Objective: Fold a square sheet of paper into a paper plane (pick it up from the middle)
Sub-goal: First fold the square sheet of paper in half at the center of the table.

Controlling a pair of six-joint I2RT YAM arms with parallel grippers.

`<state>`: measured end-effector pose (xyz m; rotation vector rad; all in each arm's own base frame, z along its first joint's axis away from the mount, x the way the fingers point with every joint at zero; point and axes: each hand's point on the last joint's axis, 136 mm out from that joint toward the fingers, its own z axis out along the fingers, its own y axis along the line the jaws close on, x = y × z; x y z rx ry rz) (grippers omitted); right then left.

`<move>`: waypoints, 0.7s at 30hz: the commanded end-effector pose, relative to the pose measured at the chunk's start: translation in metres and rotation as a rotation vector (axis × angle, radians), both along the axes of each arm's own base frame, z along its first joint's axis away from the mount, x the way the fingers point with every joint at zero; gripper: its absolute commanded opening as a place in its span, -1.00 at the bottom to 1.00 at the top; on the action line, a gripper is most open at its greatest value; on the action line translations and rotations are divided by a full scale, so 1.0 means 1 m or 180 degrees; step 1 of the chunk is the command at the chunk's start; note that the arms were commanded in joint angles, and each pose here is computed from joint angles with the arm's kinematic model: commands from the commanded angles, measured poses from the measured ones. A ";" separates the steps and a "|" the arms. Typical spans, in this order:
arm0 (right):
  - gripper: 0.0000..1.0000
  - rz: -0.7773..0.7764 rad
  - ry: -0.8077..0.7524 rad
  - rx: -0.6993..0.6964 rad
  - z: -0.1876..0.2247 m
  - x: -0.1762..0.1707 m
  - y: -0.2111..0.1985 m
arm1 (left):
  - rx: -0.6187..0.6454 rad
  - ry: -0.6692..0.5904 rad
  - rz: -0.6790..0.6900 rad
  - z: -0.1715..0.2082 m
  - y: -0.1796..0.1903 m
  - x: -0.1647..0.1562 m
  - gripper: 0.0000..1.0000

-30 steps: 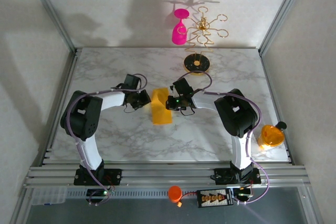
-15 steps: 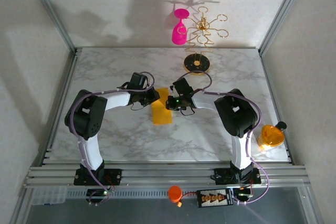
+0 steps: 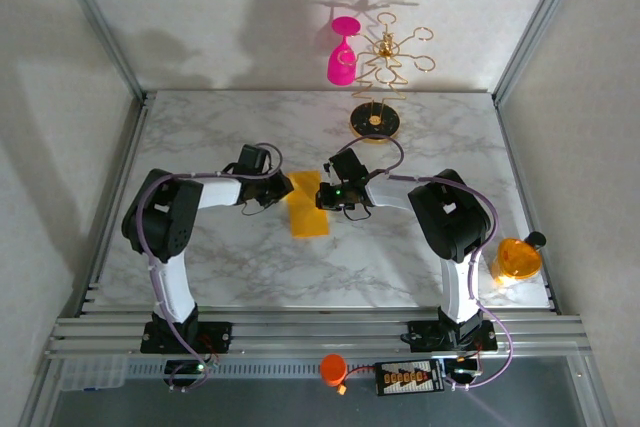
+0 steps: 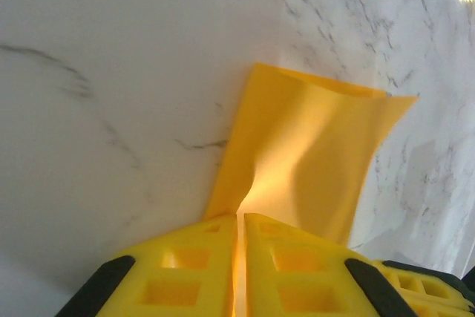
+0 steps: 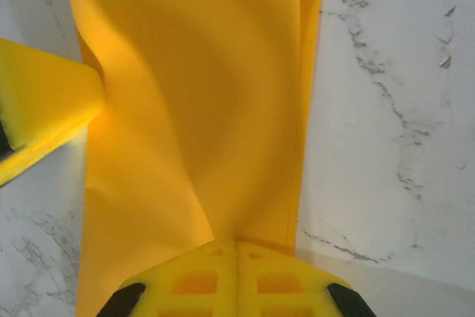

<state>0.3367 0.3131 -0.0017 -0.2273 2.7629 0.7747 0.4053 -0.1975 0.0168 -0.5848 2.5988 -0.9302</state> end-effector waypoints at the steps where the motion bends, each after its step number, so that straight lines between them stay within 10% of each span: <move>1: -0.95 -0.0152 0.1058 -0.2077 -0.119 -0.099 -0.150 | 0.0367 0.0071 0.0279 -0.007 0.047 0.001 -0.75; 8: -0.95 -0.0156 0.1055 -0.2069 -0.119 -0.097 -0.148 | -0.0280 -0.0476 -0.0094 0.057 -0.006 0.015 -0.77; 21: -0.95 -0.0164 0.1094 -0.2101 -0.122 -0.102 -0.152 | -0.0111 -0.0267 -0.0106 0.016 -0.025 0.031 -0.78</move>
